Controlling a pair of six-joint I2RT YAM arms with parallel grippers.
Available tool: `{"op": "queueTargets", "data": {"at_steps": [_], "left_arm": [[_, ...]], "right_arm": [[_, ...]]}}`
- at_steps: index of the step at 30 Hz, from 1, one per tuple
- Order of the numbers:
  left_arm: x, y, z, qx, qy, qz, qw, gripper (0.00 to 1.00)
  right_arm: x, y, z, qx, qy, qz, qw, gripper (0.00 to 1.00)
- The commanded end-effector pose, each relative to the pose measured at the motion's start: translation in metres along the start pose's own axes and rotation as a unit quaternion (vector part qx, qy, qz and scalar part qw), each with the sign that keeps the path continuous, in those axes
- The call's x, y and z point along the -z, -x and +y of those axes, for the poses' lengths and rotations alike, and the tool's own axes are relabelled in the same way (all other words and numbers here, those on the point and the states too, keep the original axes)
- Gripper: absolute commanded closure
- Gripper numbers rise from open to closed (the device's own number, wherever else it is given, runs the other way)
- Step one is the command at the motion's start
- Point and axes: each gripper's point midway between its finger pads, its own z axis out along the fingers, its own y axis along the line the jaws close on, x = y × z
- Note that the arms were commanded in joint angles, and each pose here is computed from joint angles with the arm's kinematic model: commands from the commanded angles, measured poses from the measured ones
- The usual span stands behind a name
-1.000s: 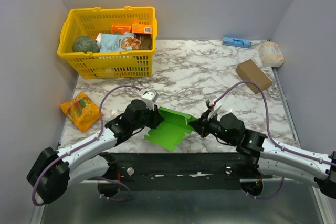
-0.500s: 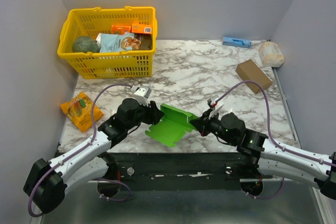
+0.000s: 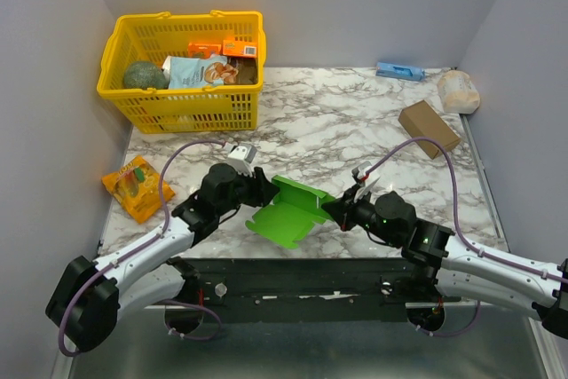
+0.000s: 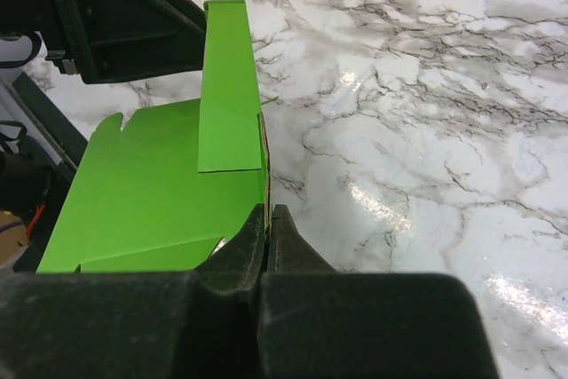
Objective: Fold the paper box
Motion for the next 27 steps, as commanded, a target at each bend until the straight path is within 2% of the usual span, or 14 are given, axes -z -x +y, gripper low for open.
{"op": "queueTargets", "data": {"at_steps": [1, 7, 8, 11, 14, 15, 16, 18, 19, 22, 23, 27], "left_arm": [[-0.006, 0.004, -0.009, 0.006, -0.028, -0.007, 1.0, 0.49], [-0.011, -0.001, -0.005, 0.007, -0.022, 0.003, 1.0, 0.66], [-0.011, -0.002, -0.005, 0.007, -0.021, 0.003, 1.0, 0.72], [-0.012, -0.002, -0.003, 0.006, -0.019, -0.001, 1.0, 0.82], [-0.012, -0.002, 0.0, 0.006, -0.011, -0.005, 1.0, 0.88], [-0.012, -0.002, 0.001, 0.006, -0.007, -0.005, 1.0, 0.89], [-0.012, -0.003, 0.007, 0.004, 0.007, -0.003, 1.0, 0.9], [-0.011, -0.002, 0.011, 0.004, 0.021, -0.006, 1.0, 0.9], [-0.01, -0.002, 0.02, 0.007, 0.048, -0.009, 0.999, 0.91], [-0.004, -0.004, 0.036, 0.008, 0.095, -0.01, 0.995, 0.92], [-0.001, -0.001, 0.042, 0.005, 0.112, -0.019, 0.994, 0.92], [0.006, -0.009, 0.053, -0.012, 0.145, -0.023, 0.989, 0.92]], "right_arm": [[0.0, 0.003, -0.002, 0.0, -0.008, -0.012, 1.0, 1.0], [0.0, 0.005, -0.004, -0.002, -0.012, -0.015, 1.0, 0.99], [0.0, 0.004, -0.004, -0.002, -0.012, -0.014, 1.0, 0.97], [0.0, 0.004, -0.004, -0.004, -0.013, -0.013, 1.0, 0.95], [0.0, 0.007, -0.002, -0.006, -0.011, -0.015, 1.0, 0.9], [0.0, 0.005, -0.002, -0.006, -0.011, -0.011, 1.0, 0.86], [0.001, 0.01, 0.0, -0.009, -0.008, -0.015, 1.0, 0.75], [0.004, 0.011, 0.0, -0.015, -0.012, -0.012, 1.0, 0.61], [0.006, 0.019, -0.001, -0.024, -0.018, -0.025, 0.999, 0.49], [0.015, 0.029, -0.005, -0.048, -0.039, -0.027, 0.998, 0.34], [0.019, 0.041, -0.003, -0.071, -0.043, -0.04, 0.996, 0.33], [0.021, 0.053, -0.003, -0.103, -0.07, -0.029, 0.992, 0.28]]}}
